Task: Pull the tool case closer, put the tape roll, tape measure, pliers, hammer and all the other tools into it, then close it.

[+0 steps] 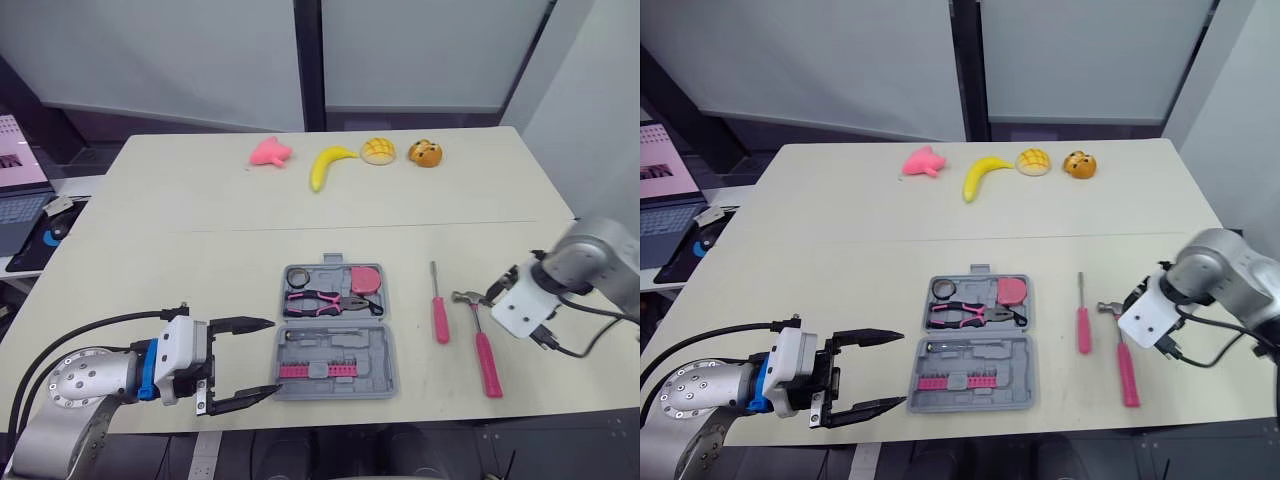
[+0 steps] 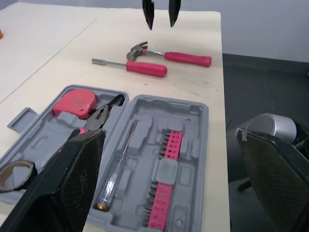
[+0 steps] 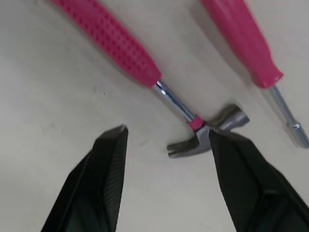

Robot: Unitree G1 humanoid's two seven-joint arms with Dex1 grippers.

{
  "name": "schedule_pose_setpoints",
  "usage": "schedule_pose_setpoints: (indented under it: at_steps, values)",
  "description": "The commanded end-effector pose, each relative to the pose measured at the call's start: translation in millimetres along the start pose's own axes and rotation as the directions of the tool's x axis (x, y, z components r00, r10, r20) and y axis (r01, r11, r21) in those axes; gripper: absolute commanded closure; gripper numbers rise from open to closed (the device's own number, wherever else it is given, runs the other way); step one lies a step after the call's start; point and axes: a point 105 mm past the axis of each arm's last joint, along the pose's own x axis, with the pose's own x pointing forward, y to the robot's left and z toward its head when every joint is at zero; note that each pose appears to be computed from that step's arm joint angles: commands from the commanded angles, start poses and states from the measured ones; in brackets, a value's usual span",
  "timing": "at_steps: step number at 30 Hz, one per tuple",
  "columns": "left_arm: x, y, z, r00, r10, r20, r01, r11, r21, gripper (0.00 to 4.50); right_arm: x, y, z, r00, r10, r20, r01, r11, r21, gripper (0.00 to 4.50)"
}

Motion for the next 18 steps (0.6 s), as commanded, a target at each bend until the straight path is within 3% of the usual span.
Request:
schedule_pose_setpoints:
  at_steps: [1, 6, 14, 18]
  values:
    - [5.3, -2.4, 3.2, 1.000, -0.008, 0.003, 0.008, 0.999, 0.032, 0.00, 12.3, -4.9, -5.0, 0.996, 0.066, -0.054, -0.074, 0.986, -0.147, 1.68]
    - [10.0, -2.7, 2.3, 1.000, 0.014, 0.002, -0.014, 0.999, 0.036, 0.00, 33.3, -8.8, -0.5, 0.991, 0.118, -0.056, -0.129, 0.956, -0.265, 1.68]
    - [12.1, -6.2, 3.4, 0.999, 0.049, -0.009, -0.049, 0.998, 0.037, 0.00, 46.7, -9.8, 2.9, 0.992, 0.115, -0.051, -0.125, 0.941, -0.315, 1.68]
    - [14.3, -4.9, 5.2, 0.998, 0.062, -0.009, -0.061, 0.997, 0.039, 0.00, 50.0, -8.8, 3.6, 0.995, 0.086, -0.041, -0.094, 0.944, -0.317, 2.64]
